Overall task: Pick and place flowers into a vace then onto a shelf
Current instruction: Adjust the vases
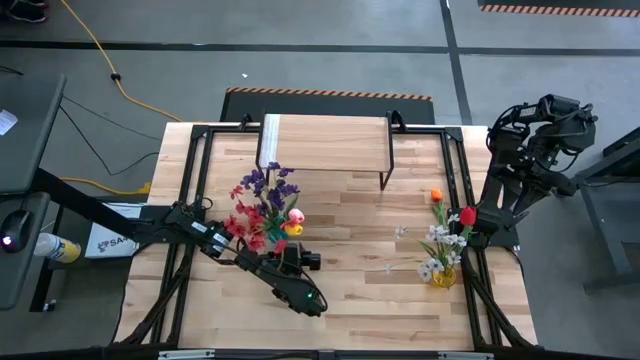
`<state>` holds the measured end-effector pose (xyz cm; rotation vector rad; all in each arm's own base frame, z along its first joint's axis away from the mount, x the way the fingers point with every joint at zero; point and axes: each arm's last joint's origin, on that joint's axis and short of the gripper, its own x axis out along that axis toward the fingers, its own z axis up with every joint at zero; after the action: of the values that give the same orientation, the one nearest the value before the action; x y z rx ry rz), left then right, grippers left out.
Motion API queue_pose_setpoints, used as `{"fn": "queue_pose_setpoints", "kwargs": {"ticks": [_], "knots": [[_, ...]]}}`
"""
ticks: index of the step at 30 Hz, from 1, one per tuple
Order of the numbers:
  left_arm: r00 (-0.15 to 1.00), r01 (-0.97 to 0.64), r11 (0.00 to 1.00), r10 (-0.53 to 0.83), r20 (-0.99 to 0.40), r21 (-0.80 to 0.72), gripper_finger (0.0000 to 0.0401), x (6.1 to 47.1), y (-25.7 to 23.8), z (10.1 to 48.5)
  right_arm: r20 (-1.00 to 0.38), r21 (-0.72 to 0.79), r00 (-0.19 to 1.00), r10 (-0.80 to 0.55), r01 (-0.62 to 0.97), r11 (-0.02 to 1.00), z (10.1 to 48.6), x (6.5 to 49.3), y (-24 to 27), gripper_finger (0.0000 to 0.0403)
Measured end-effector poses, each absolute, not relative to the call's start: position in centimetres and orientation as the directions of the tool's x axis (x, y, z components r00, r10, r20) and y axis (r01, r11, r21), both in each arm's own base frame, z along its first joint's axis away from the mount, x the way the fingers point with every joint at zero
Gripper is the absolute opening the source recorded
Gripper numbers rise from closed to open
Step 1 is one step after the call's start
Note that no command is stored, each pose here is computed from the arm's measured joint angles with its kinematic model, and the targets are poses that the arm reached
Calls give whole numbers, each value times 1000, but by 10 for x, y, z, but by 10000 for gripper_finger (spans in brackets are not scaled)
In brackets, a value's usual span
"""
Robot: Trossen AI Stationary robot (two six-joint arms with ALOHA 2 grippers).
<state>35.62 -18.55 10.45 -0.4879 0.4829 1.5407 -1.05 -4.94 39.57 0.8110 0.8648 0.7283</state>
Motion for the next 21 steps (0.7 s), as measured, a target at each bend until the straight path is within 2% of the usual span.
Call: {"fn": "queue_pose_setpoints", "kwargs": {"ticks": [10, 21], "knots": [[-31, -999, -35, 807, -590, 3, 326, 355, -186, 106, -360, 840, 464, 809, -216, 498, 396, -10, -49, 133], [189, -978, 92, 763, -618, -185, 326, 360, -234, 147, -364, 847, 402, 840, -232, 478, 396, -12, -49, 133]]}}
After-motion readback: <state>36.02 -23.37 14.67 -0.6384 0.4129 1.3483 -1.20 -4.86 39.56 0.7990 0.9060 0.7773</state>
